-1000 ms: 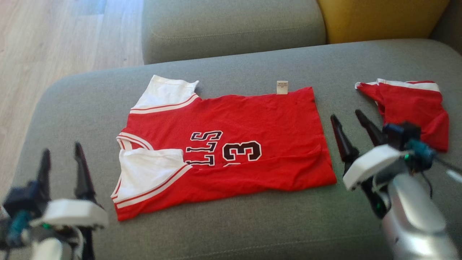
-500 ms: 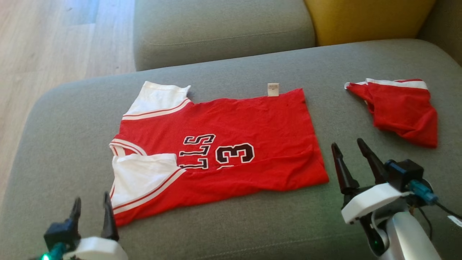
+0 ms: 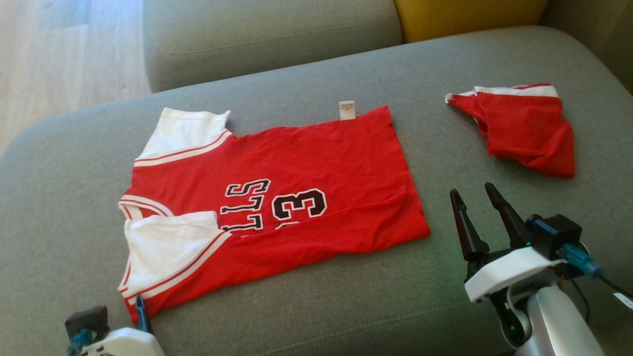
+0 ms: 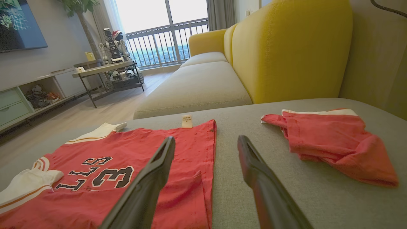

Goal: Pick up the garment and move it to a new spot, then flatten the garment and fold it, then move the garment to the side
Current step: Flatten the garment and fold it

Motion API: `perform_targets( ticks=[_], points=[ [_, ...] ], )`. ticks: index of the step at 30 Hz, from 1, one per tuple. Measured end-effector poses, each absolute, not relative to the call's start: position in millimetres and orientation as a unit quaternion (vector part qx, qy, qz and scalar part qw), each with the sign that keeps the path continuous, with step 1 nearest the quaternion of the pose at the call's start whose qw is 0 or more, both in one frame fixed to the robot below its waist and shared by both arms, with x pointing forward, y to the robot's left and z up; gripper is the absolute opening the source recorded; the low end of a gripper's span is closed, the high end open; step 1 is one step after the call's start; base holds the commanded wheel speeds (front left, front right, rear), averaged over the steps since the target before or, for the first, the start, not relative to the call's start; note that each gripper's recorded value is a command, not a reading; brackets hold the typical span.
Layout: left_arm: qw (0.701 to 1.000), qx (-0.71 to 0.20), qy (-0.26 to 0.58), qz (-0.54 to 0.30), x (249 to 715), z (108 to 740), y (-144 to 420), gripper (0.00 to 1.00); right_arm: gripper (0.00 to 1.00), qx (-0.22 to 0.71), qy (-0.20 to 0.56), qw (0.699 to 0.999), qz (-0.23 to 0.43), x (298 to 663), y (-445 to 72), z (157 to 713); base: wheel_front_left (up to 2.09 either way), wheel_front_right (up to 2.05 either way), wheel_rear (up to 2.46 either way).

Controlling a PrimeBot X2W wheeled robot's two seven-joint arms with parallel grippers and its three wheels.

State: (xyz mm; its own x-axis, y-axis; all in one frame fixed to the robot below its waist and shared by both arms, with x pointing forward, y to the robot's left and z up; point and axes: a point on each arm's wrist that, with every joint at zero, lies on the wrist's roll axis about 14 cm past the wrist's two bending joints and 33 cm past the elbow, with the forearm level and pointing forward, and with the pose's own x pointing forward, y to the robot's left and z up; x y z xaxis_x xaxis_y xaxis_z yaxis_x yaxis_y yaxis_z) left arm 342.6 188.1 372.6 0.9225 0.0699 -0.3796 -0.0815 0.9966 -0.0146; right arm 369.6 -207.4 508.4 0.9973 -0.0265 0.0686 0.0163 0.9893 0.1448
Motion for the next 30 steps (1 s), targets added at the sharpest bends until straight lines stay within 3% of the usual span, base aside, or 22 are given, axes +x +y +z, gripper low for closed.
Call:
perform_targets(
  ticks=[12, 13, 14, 22, 30],
  points=[
    [0.972, -0.018, 0.232, 0.021, 353, 352, 179, 1.00, 1.00, 0.079, -0.022, 0.996, -0.030, 365, -219, 498, 0.00, 0.00, 0.00],
    [0.972, -0.020, 0.235, 0.018, 354, 351, 178, 0.71, 1.00, 0.079, -0.020, 0.996, -0.030, 365, -219, 497, 0.00, 0.00, 0.00],
    [0.971, -0.023, 0.237, 0.012, 354, 350, 176, 0.00, 1.00, 0.079, -0.017, 0.996, -0.030, 365, -219, 496, 0.00, 0.00, 0.00],
    [0.974, -0.031, 0.223, 0.009, 360, 359, 175, 0.00, 1.00, 0.098, 0.046, 0.993, -0.036, 364, -218, 466, 0.00, 0.00, 0.00],
    [0.990, -0.011, 0.139, 0.012, 371, 404, 182, 0.00, 1.00, 0.197, 0.145, 0.968, -0.051, 355, -206, 409, 0.00, 0.00, 0.00]
  ],
)
